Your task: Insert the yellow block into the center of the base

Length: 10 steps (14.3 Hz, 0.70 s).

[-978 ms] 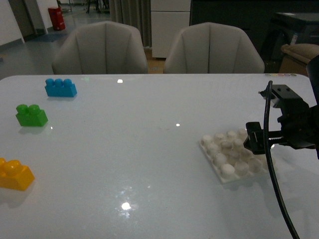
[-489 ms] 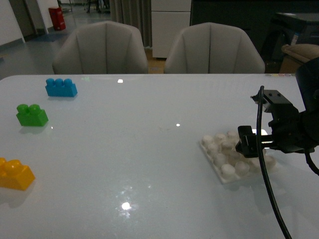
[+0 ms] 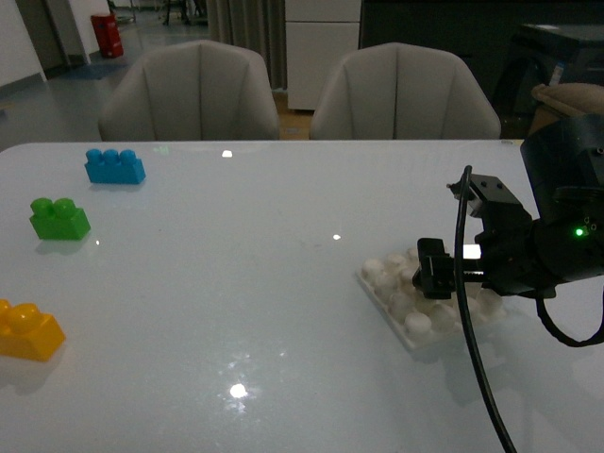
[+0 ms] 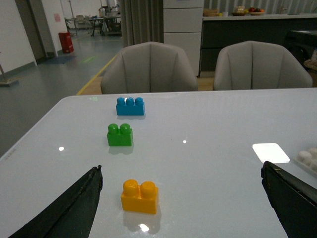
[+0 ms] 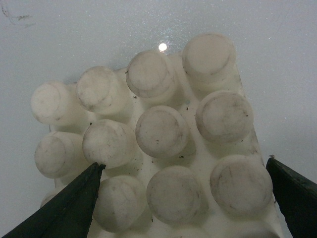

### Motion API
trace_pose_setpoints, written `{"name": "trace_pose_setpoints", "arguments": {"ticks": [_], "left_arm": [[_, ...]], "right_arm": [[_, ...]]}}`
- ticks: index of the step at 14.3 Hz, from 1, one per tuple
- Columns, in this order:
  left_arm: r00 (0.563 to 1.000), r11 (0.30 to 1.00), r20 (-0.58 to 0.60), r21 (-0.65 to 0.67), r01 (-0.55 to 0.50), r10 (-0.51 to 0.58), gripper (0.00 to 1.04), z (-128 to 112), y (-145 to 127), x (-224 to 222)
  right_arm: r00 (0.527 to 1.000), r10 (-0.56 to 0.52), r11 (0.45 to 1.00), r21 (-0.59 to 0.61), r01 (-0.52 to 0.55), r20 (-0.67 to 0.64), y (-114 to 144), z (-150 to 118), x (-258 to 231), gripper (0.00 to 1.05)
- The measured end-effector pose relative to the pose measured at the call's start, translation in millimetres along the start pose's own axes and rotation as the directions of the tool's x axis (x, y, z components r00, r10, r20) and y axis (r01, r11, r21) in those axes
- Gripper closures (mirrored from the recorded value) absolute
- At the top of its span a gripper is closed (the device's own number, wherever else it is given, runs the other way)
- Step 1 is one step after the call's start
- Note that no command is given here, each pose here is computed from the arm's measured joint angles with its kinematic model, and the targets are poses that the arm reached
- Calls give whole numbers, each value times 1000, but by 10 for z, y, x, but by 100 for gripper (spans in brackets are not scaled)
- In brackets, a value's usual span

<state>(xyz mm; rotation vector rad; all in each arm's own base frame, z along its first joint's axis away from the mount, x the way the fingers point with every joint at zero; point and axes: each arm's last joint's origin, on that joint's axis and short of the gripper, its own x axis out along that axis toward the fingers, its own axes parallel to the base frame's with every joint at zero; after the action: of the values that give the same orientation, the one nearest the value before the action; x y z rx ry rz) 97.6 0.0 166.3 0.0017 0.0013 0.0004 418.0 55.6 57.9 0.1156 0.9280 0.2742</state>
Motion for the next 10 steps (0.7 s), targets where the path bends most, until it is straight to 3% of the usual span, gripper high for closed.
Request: {"name": "trace_pose_setpoints", "arguments": {"ticks": [5, 10], "left_arm": [[1000, 1000, 0, 0, 0, 0, 7, 0, 0, 0], [1000, 1000, 0, 0, 0, 0, 7, 0, 0, 0]], "right_arm": [[999, 17, 996, 92, -13, -43, 114, -86, -15, 6], [992, 93, 982, 171, -78, -86, 421, -213, -80, 6]]}}
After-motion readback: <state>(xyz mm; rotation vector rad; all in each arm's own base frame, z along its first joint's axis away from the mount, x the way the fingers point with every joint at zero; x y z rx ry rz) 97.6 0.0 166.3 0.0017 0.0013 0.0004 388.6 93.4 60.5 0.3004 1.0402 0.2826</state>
